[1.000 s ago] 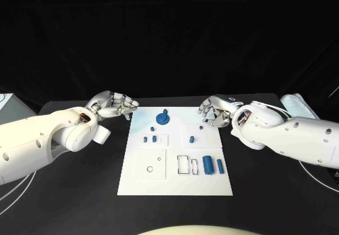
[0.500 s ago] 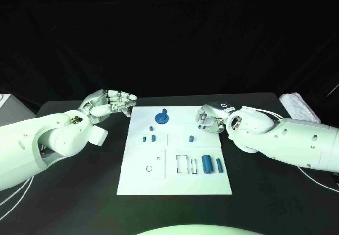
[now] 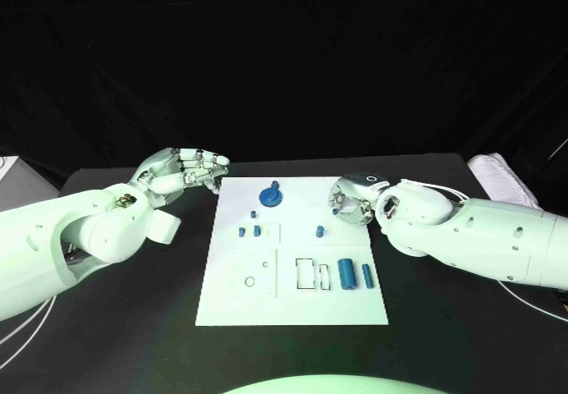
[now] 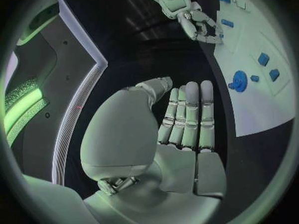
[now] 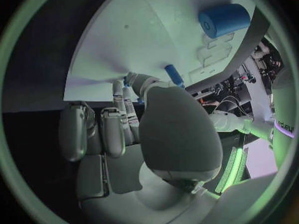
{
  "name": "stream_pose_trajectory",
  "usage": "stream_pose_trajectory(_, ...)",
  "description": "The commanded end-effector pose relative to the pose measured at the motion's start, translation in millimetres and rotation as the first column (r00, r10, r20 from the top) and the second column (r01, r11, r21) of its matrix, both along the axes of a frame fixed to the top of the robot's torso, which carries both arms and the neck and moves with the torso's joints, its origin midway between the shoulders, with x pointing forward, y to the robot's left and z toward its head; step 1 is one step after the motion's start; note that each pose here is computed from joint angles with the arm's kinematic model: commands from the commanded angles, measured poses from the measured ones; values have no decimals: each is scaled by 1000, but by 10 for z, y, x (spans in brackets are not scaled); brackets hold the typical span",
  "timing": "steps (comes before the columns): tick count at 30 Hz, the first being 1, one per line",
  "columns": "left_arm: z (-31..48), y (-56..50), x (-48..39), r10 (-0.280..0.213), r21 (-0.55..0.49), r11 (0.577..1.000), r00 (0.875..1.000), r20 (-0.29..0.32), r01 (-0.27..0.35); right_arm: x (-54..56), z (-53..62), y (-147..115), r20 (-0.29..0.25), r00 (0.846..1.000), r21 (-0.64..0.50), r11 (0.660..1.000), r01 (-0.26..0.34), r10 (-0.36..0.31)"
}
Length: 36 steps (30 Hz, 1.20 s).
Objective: Assemble the parts on the task board
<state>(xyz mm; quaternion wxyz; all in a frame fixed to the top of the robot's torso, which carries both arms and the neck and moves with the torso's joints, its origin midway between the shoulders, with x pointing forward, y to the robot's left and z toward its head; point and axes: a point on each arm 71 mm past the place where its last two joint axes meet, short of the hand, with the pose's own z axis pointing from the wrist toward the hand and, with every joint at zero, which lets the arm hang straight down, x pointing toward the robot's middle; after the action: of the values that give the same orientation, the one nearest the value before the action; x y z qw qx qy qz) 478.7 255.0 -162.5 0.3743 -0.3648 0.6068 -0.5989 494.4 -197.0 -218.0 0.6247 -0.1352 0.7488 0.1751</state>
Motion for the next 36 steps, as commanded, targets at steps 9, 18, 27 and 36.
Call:
stream_pose_trajectory(9,17,-13,-9,-11,-18,1000,1000,7,12,-23,-65,56,-22,1000,-30,999,-17,16)
stream_pose_trajectory(18,16,-11,-9,-9,-15,1000,1000,7,9,-31,-98,115,-35,999,-35,999,-20,19)
stream_pose_trajectory(27,17,-8,-10,-8,-14,1000,1000,7,8,-65,-164,176,-51,999,-87,996,5,-9)
stream_pose_trajectory(36,17,-13,-11,-10,-12,1000,1000,7,10,-70,-140,177,0,999,-71,997,37,-37)
